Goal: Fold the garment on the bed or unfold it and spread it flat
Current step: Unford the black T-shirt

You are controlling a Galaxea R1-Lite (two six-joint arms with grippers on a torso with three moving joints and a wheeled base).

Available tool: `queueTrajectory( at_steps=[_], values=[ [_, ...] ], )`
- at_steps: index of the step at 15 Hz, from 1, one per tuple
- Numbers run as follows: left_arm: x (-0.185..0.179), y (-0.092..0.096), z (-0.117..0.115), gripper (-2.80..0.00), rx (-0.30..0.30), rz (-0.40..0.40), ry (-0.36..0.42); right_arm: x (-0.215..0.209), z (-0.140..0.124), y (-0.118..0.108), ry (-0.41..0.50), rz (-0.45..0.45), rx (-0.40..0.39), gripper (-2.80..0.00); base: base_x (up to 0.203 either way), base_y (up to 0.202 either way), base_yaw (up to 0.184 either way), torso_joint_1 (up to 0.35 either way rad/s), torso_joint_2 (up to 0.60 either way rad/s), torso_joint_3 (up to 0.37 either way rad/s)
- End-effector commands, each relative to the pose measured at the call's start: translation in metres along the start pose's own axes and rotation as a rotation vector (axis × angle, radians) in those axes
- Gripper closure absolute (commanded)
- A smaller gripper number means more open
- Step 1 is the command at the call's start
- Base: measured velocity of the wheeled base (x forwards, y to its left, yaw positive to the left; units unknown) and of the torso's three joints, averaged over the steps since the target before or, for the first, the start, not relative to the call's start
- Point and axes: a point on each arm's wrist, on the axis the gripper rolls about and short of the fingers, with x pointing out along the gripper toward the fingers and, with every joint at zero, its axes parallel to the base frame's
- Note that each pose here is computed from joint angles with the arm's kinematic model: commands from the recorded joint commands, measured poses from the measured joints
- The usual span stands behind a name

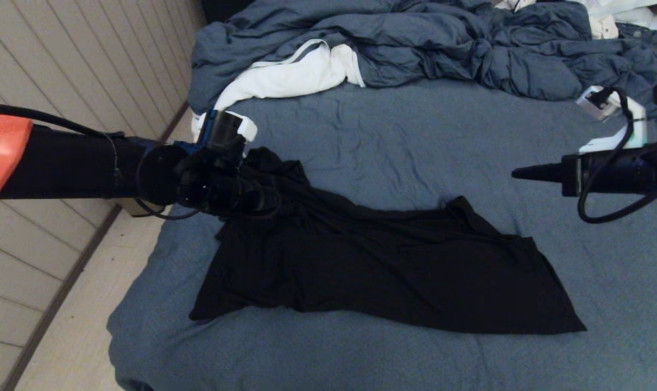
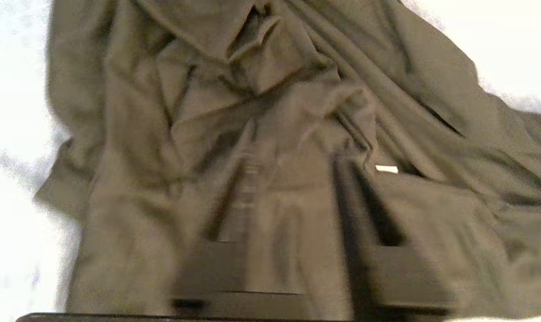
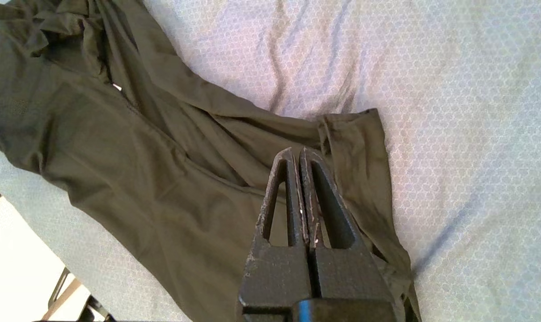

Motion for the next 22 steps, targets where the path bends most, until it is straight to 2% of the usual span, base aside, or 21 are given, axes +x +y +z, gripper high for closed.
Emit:
queueTrajectory(
  at_steps=[1, 8, 13, 14, 15, 22],
  values=[
    [0.016, 0.001, -0.006, -2.80, 0.002, 0.012, 0.019, 0.001, -0.001, 0.000, 0.002, 0.006, 0.000, 0.00, 0.000, 0.000, 0.000, 0.000, 0.00, 0.000],
    [0.039, 0.006, -0.018, -2.80, 0.002, 0.027, 0.048, 0.004, -0.002, -0.002, 0.009, 0.005, 0.004, 0.00, 0.000, 0.000, 0.000, 0.000, 0.00, 0.000],
    [0.049, 0.009, -0.013, -2.80, -0.003, 0.020, 0.009, 0.005, -0.003, -0.002, 0.012, 0.005, 0.005, 0.00, 0.000, 0.000, 0.000, 0.000, 0.00, 0.000],
    [0.049, 0.009, -0.013, -2.62, -0.001, 0.020, 0.010, 0.005, -0.002, -0.002, 0.011, 0.006, 0.004, 0.00, 0.000, 0.000, 0.000, 0.000, 0.00, 0.000],
    [0.049, 0.009, -0.013, 0.00, -0.001, 0.021, 0.009, 0.006, -0.003, -0.002, 0.012, 0.005, 0.005, 0.00, 0.000, 0.000, 0.000, 0.000, 0.00, 0.000],
    [0.051, 0.010, -0.015, 0.00, -0.001, 0.024, 0.014, 0.006, -0.003, -0.002, 0.013, 0.005, 0.007, 0.00, 0.000, 0.000, 0.000, 0.000, 0.00, 0.000]
  ],
)
